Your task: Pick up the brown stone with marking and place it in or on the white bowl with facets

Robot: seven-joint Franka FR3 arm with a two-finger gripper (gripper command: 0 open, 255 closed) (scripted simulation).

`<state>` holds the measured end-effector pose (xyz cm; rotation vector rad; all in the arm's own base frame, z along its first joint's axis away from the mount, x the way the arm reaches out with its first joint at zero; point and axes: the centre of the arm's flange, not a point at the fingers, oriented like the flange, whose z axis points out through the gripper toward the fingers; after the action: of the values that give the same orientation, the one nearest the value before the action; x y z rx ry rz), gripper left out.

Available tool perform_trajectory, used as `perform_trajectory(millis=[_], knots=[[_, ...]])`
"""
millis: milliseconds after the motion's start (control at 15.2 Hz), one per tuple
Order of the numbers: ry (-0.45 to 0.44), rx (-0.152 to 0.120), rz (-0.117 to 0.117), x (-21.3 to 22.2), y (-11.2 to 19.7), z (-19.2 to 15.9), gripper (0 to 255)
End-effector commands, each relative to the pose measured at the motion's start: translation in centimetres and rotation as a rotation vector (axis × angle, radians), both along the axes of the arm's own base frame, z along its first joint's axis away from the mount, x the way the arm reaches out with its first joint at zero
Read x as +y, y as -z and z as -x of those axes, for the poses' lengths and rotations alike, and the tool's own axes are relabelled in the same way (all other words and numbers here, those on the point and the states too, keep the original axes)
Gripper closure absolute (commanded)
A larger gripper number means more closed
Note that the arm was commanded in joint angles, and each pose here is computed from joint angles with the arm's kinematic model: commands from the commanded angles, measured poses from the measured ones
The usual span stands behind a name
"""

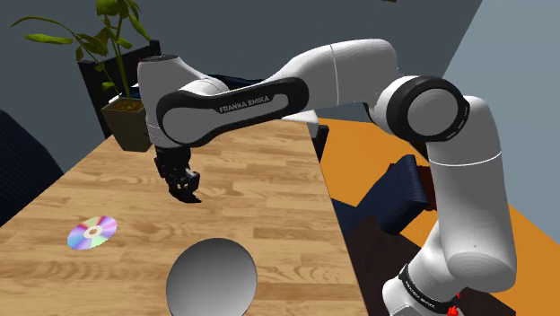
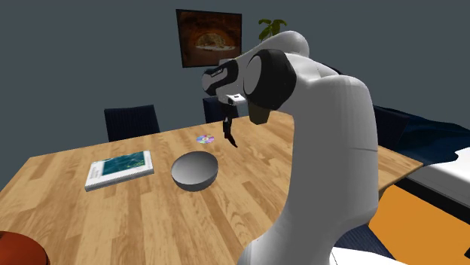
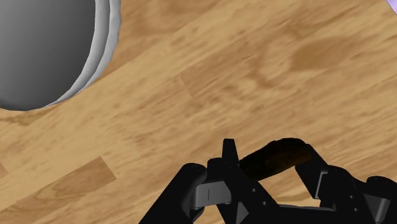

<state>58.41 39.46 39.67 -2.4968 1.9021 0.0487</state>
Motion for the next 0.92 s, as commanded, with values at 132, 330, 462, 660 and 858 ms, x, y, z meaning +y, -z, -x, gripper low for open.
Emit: perform_trajectory(millis=[132,330,462,660,858], knots=[[0.000,0.000,0.000,0.0,-2.2,0.1,255],[0.000,0.000,0.000,0.0,-3.7,0.1,255],[0.000,0.000,0.000,0.0,-4.8,0.1,255],[0.000,0.000,0.000,0.0,-6.2,0.1,255],[0.000,0.000,0.000,1.0,-6.4,3.9,255]])
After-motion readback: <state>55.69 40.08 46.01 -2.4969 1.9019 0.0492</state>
